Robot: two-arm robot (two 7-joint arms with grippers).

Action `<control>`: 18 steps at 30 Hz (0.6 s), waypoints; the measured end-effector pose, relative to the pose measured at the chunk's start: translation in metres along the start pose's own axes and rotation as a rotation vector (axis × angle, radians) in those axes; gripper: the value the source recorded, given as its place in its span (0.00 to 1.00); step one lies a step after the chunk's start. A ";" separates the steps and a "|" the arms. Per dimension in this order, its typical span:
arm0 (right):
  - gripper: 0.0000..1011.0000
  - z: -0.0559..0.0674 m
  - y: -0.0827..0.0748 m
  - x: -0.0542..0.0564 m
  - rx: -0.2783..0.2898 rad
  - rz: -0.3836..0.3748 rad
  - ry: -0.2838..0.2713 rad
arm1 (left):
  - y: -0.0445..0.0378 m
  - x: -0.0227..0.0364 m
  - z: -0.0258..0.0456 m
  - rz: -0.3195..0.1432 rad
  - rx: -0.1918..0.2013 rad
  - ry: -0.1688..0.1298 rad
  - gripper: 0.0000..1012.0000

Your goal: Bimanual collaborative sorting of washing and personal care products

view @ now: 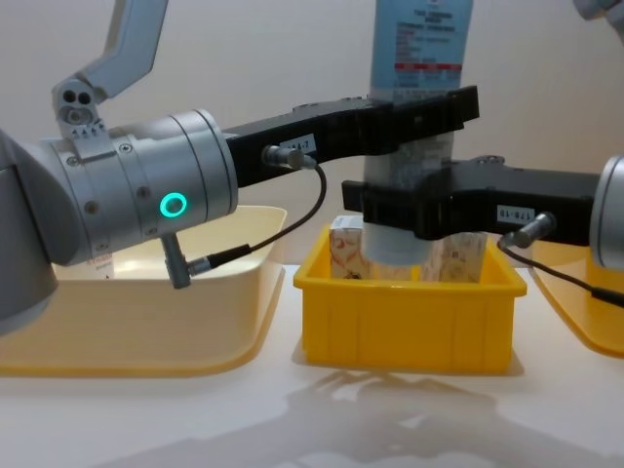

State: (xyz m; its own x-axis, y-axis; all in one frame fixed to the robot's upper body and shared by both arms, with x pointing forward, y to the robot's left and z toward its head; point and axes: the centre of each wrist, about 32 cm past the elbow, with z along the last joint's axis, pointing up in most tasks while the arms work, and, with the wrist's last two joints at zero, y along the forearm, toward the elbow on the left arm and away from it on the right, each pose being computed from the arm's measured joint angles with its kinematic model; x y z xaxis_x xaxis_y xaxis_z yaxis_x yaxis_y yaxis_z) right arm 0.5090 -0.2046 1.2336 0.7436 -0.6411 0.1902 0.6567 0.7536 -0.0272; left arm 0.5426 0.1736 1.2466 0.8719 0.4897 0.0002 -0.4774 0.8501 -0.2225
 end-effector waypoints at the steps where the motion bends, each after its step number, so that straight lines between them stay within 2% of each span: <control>1: 0.55 0.000 0.000 0.000 -0.001 -0.003 0.000 | 0.0000 0.0000 0.0000 0.000 0.000 0.000 0.99; 12: 0.55 0.000 -0.007 0.000 -0.012 -0.099 -0.014 | 0.0000 0.0000 0.0000 0.000 0.000 0.000 0.99; 18: 0.55 0.000 -0.015 0.002 -0.015 -0.192 -0.036 | 0.0000 0.0000 0.0000 0.000 0.000 0.000 0.99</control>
State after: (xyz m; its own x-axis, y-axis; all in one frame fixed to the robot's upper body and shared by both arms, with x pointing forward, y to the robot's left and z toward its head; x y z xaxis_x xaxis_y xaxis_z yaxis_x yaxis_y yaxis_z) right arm 0.5005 -0.2167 1.2347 0.5996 -0.7671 0.2283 0.7881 0.6155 -0.0015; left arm 0.5426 0.1736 1.2465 0.8718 0.4898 0.0001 -0.4775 0.8500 -0.2224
